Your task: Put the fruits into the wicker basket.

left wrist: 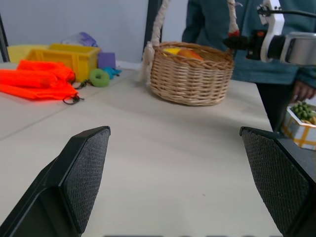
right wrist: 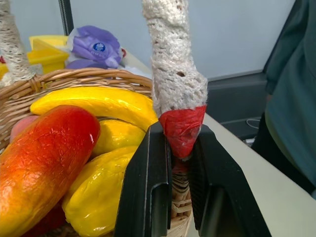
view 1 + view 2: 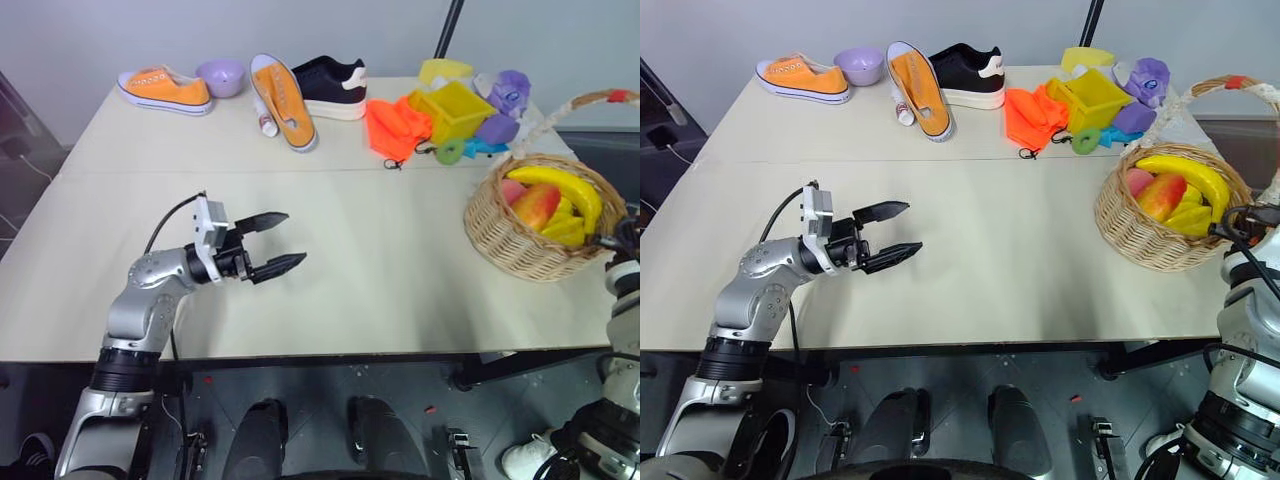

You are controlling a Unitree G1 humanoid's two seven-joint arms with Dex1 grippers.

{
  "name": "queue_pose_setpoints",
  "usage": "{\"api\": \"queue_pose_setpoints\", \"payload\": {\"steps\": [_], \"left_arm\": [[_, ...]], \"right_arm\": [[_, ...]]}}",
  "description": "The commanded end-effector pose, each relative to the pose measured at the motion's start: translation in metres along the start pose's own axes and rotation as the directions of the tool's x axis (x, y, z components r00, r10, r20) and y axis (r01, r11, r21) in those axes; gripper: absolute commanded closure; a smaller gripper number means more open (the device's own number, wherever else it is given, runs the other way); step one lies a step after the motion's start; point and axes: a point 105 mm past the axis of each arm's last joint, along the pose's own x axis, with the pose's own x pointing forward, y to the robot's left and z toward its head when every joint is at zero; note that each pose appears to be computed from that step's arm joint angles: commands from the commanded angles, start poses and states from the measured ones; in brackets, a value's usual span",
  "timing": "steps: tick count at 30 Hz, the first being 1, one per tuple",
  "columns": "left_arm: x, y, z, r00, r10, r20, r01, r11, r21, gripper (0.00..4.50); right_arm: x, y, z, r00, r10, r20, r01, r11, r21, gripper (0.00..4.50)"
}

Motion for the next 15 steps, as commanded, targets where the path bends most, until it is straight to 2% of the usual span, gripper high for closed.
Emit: {"api": "queue_pose_setpoints", "payload": {"steps": [1, 5, 8, 12, 15], "left_arm": [[-0.003, -0.003, 0.009, 1.0, -0.013, 0.004, 0.012, 0.999, 0.044, 0.0], [-0.005, -0.002, 0.009, 1.0, 0.002, 0.012, -0.003, 0.999, 0.041, 0.0], [-0.007, -0.002, 0.006, 1.0, 0.014, 0.009, -0.014, 0.999, 0.037, 0.0], [-0.011, 0.0, 0.005, 0.999, 0.045, 0.013, -0.045, 0.998, 0.033, 0.0], [-0.018, 0.002, 0.003, 0.996, 0.092, 0.011, -0.092, 0.995, 0.041, 0.0]], "right_arm": [[-0.003, 0.009, 0.021, 0.995, 0.034, 0.089, -0.034, 0.999, 0.004, 3.48], [-0.002, 0.011, 0.025, 0.994, 0.039, 0.102, -0.038, 0.999, -0.006, 1.7], [-0.008, 0.012, 0.028, 0.993, 0.028, 0.115, -0.028, 1.0, -0.001, 0.03], [-0.027, 0.017, 0.033, 0.985, 0.047, 0.168, -0.044, 0.999, -0.021, 0.03], [-0.055, 0.042, 0.043, 0.951, 0.157, 0.266, -0.153, 0.988, -0.034, 0.03]]}}
